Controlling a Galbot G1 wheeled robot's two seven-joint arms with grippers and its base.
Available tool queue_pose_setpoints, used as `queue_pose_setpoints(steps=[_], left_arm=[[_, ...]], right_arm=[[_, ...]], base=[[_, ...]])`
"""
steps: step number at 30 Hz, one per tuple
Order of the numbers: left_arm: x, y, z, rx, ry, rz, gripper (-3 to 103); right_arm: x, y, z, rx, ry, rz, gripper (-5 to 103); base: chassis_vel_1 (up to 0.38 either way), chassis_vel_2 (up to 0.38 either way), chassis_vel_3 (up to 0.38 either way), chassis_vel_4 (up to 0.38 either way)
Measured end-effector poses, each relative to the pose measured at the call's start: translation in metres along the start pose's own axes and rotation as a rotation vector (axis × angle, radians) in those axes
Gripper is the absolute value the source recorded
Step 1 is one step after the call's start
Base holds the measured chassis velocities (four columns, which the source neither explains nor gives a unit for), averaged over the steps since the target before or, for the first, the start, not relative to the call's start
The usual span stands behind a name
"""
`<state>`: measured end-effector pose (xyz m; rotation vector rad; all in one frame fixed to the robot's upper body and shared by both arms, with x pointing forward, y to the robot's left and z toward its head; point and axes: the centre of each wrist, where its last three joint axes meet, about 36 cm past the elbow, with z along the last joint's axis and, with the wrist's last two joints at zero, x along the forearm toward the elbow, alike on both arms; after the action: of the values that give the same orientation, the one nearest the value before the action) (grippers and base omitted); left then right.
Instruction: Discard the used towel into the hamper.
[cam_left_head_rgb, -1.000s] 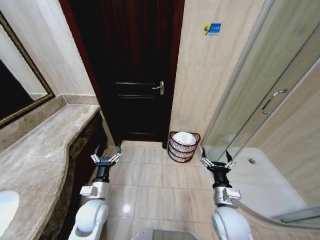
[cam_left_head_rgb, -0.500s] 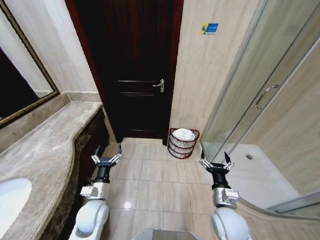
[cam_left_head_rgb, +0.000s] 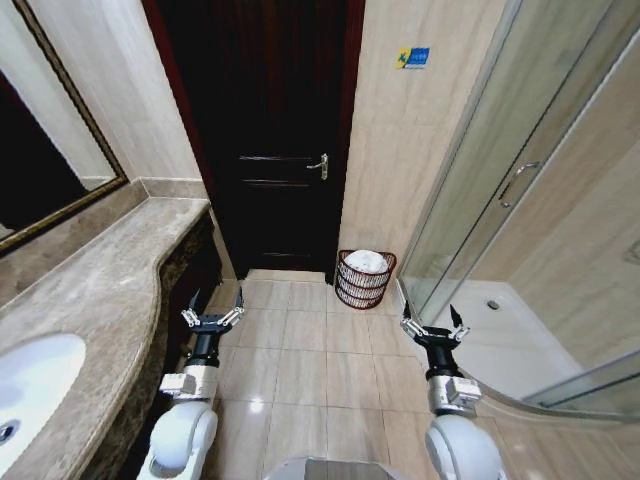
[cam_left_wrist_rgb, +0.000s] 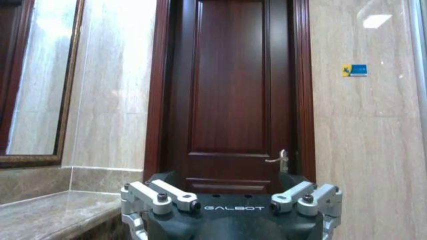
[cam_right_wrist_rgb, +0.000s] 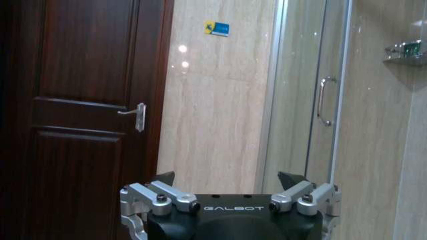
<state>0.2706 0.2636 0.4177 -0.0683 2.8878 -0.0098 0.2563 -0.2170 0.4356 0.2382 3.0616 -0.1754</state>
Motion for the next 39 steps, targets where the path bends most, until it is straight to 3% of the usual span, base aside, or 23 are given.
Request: queue_pose_setpoints(steps=[25,39], left_arm=[[0.003,-0.002,0.002,0.005,0.027,0.008,100],[0.002,-0.003,0.002,-0.002,-0.003,-0.016,100]], right_arm=[[0.001,0.006,-0.009,-0.007,-0.016,-0.019,100],[0.004,0.016,-0.01,-0.022,-0.014,-0.034,100]], base=[[0.114,-0.109,-0.102,0.113],[0.123,-0.095,-0.095,0.116]])
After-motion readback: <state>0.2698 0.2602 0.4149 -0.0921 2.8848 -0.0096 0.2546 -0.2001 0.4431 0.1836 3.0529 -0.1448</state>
